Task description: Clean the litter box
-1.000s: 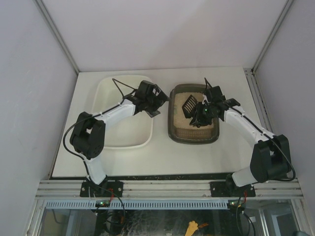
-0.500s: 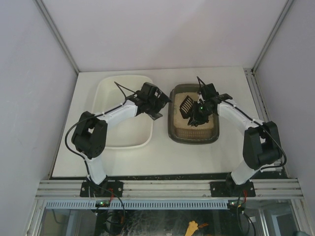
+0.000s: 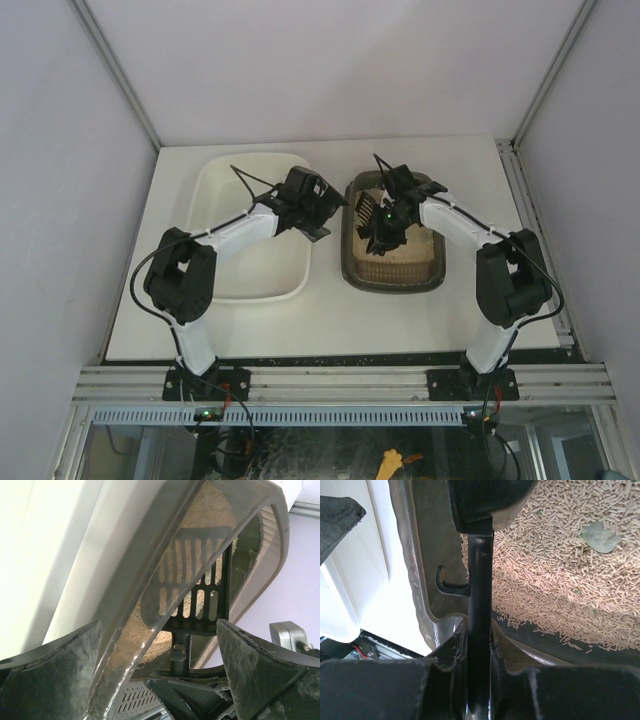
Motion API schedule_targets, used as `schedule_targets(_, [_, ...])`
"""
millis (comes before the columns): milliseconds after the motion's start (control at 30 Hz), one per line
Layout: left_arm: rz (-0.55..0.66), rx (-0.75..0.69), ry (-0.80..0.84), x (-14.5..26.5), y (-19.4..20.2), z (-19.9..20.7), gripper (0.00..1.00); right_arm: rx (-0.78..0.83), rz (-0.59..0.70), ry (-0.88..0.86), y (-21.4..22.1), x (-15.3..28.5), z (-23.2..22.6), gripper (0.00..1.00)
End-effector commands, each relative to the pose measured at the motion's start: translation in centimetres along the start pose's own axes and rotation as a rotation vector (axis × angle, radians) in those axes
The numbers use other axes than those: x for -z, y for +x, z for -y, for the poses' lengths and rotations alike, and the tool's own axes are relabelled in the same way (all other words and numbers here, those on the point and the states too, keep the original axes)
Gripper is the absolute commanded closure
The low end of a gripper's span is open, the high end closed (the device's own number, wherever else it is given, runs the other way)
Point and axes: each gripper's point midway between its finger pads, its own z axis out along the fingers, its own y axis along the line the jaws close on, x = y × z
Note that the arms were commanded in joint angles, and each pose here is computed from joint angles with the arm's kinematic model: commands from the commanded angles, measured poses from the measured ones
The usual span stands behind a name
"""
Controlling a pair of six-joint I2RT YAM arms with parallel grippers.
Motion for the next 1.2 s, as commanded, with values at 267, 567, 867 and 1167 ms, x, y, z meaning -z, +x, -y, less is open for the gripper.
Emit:
schedule_targets(267, [0.060, -0.040, 0.137, 2.9, -1.5, 3.0, 0.00, -0.107, 0.074, -0.358, -1.6, 0.1, -0.2, 1.00])
schedule_targets(567, [0.059, -0.041, 0.158, 3.1, -1.7, 3.5, 0.00, -0.111, 0.035, -0.317, -1.8, -1.0, -0.2, 1.00])
schedule_targets(867, [0.054, -0.047, 0.166, 3.0, -1.7, 3.7, 0.00, -0.052, 0.084, -0.164, -2.2, -1.4, 0.2, 1.00])
schedule_targets(1167, [0.051, -0.062, 0.193, 3.4, -1.8, 4.6, 0.00, 0.019, 0.095, -0.147, -3.2, -3.4, -1.3, 1.00])
